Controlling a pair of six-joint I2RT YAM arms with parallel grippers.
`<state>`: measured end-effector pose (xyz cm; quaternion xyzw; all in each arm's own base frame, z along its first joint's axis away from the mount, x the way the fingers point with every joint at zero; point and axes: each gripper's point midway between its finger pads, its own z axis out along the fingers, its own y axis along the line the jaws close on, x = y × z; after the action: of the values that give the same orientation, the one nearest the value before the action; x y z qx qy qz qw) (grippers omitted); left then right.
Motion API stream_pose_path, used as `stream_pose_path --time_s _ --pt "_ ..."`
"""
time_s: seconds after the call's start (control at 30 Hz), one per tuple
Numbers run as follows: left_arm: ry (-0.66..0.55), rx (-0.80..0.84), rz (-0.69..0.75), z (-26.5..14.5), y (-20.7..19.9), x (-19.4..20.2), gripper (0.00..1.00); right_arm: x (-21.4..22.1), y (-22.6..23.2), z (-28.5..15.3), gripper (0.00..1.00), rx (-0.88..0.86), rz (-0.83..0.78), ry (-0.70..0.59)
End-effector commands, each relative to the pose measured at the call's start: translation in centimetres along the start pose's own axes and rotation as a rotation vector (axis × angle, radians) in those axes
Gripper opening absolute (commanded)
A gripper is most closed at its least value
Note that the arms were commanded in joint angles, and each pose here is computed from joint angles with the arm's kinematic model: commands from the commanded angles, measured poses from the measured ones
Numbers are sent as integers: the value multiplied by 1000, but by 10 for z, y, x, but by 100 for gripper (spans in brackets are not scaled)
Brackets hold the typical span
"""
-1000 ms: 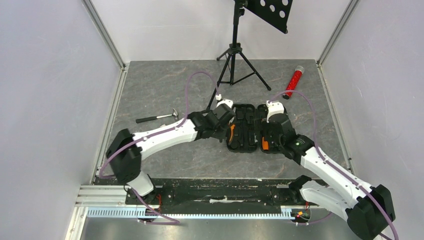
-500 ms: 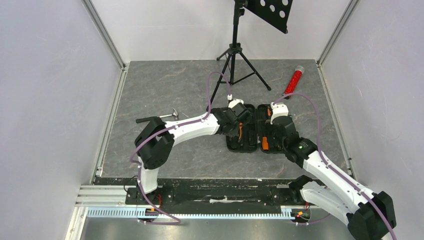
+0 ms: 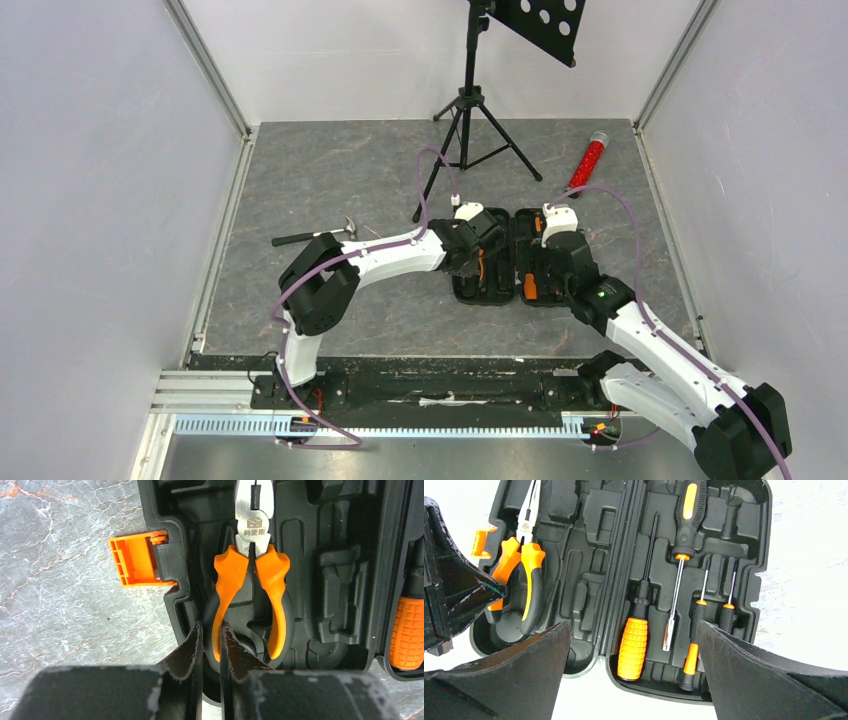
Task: Pack the tool kit
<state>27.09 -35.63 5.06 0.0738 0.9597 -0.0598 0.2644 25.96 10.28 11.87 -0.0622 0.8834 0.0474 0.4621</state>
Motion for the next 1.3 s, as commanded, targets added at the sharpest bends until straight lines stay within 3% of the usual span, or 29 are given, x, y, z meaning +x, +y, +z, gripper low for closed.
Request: stream_pose_path --time_s 0.0,0.33,0.57,0.8,1.03,1.27 --pt "-76 -17 -95 -4 -5 -20 17 -4 3 2 98 -15 22 -26" --pt "-93 -37 -135 -1 -3 -22 34 -1 8 4 98 -43 36 -22" --pt "-119 31 -166 -23 -12 -35 42 -4 29 9 98 -146 69 -27" --pt "-229 162 -240 -75 -7 -60 57 -6 61 27 82 -279 85 10" --pt "-197 248 -317 -67 24 -49 63 -11 84 50 52 -358 62 43" --pt "-210 352 -329 -63 22 -43 64 -10 96 62 47 -402 58 65"
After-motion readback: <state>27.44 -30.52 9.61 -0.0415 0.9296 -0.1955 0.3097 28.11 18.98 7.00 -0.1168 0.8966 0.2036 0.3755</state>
